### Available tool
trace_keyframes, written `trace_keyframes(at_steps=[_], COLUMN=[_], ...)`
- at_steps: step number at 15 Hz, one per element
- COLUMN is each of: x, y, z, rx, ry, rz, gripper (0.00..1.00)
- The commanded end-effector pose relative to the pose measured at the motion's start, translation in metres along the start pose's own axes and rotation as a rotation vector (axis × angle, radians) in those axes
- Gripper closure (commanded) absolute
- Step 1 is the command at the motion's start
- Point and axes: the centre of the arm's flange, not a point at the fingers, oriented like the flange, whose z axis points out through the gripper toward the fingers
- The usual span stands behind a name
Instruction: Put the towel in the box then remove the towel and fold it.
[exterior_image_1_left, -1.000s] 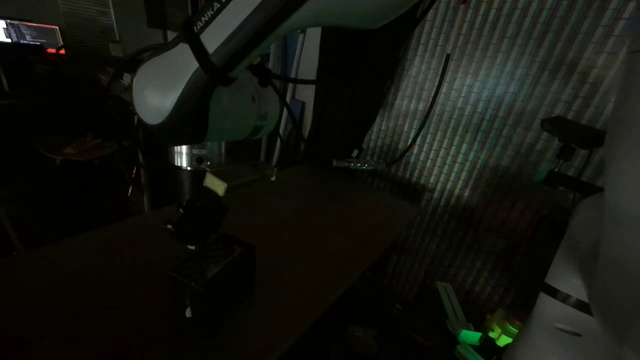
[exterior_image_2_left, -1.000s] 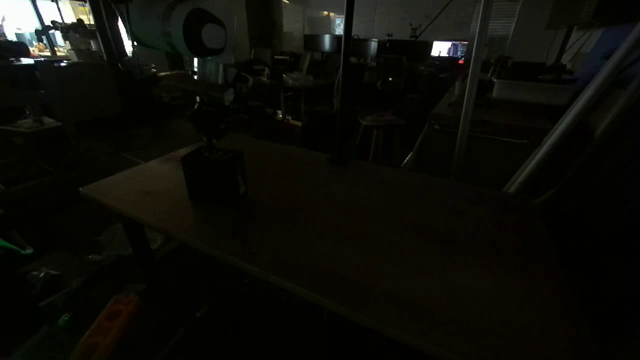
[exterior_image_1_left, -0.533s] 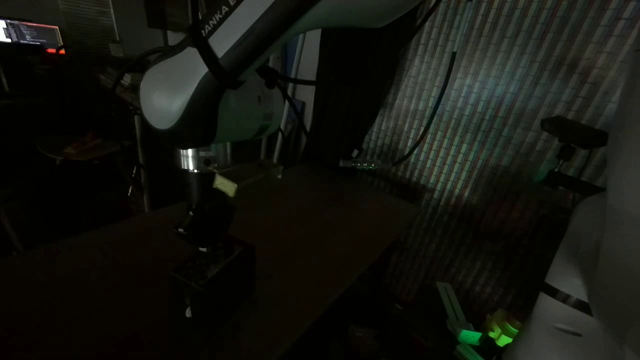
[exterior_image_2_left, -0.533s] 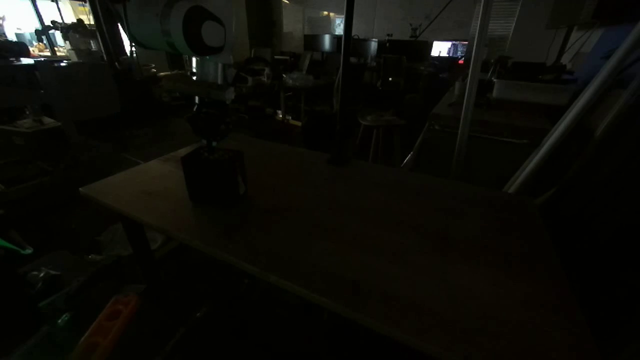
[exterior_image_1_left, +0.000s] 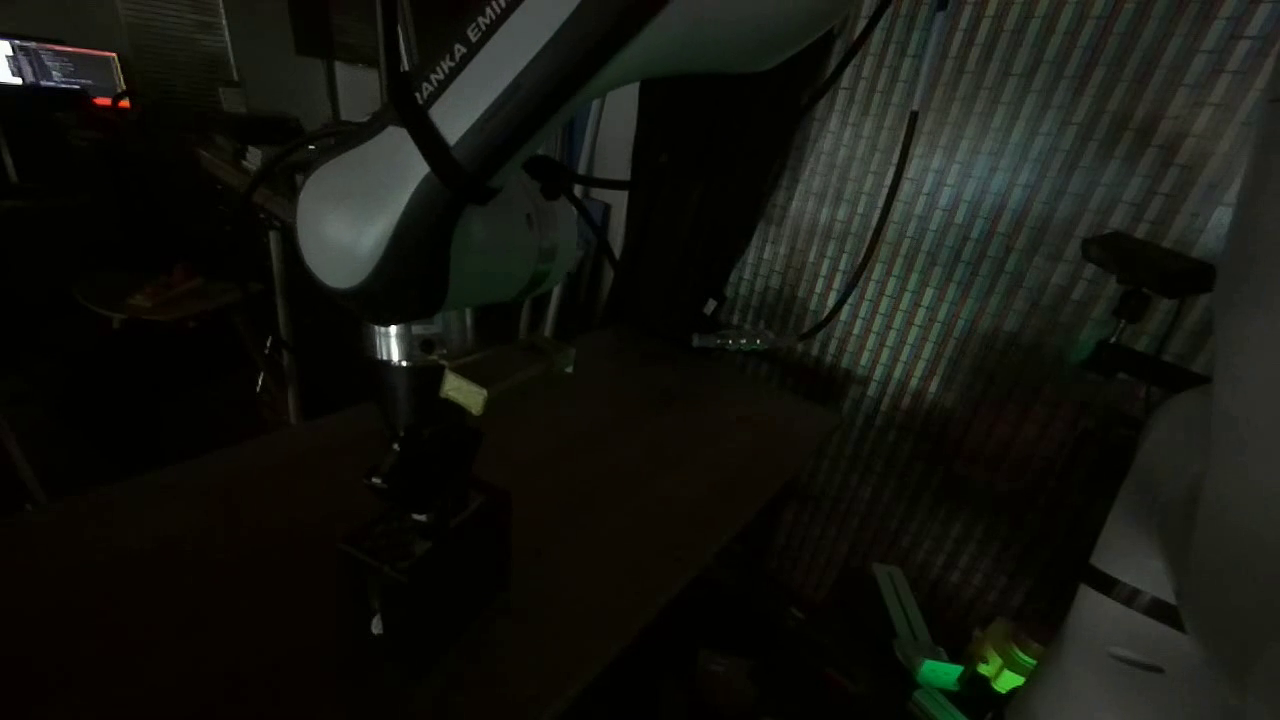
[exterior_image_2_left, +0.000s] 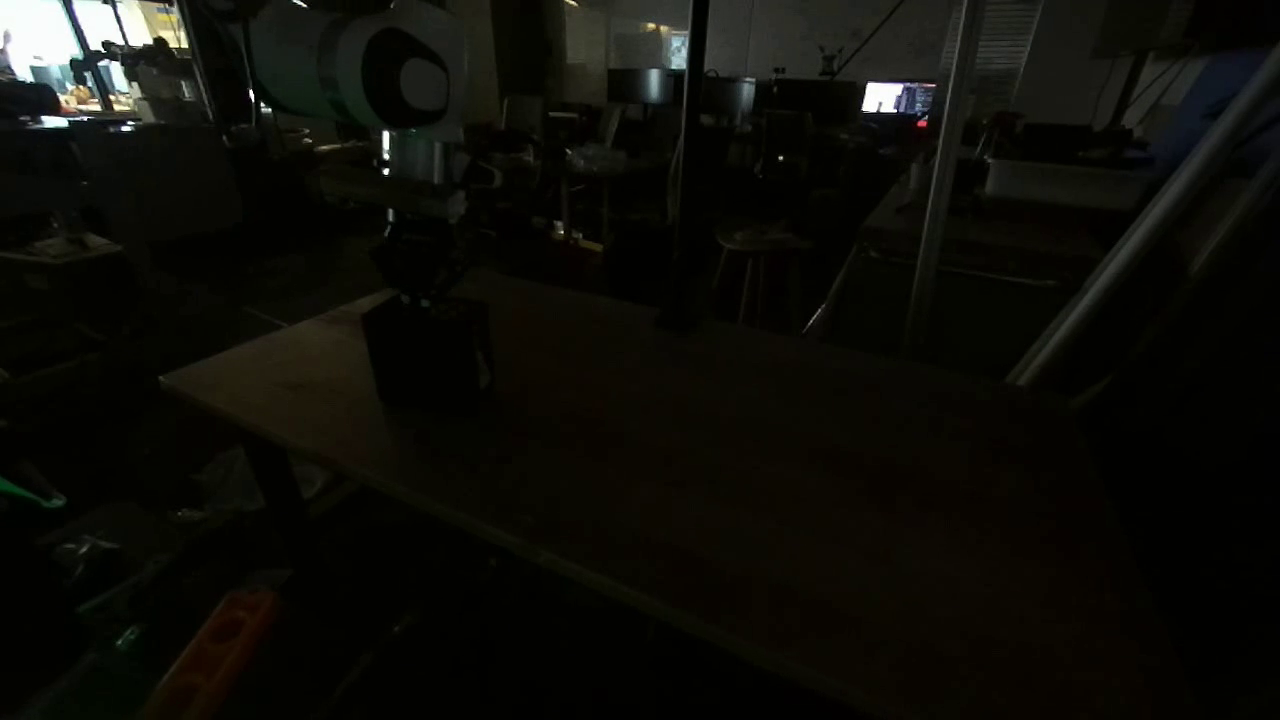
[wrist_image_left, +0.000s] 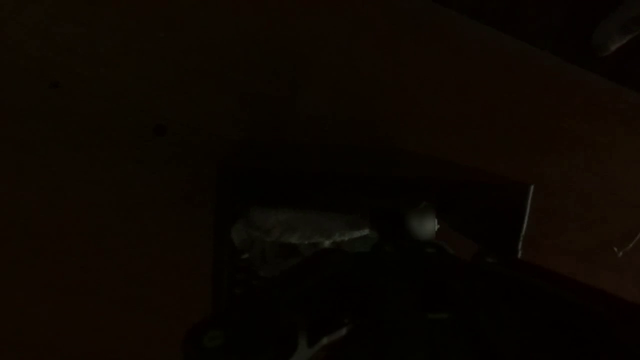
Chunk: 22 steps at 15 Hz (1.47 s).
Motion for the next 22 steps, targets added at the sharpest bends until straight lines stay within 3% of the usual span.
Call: trace_keyframes(at_steps=[1,8,13,22], x=[-0.006,0.004,0.008,-0.002], y=[0.001,0.0,-0.009,-0.011], z=[0.021,0.07,0.075,-0.006], rx=[0.018,0.066,0.089,0.007], ry=[0.023,0.035,0.032,0.045], rz=[-0.006,0.011,0.027,0.073], gripper=[1.0,1.0,1.0,1.0])
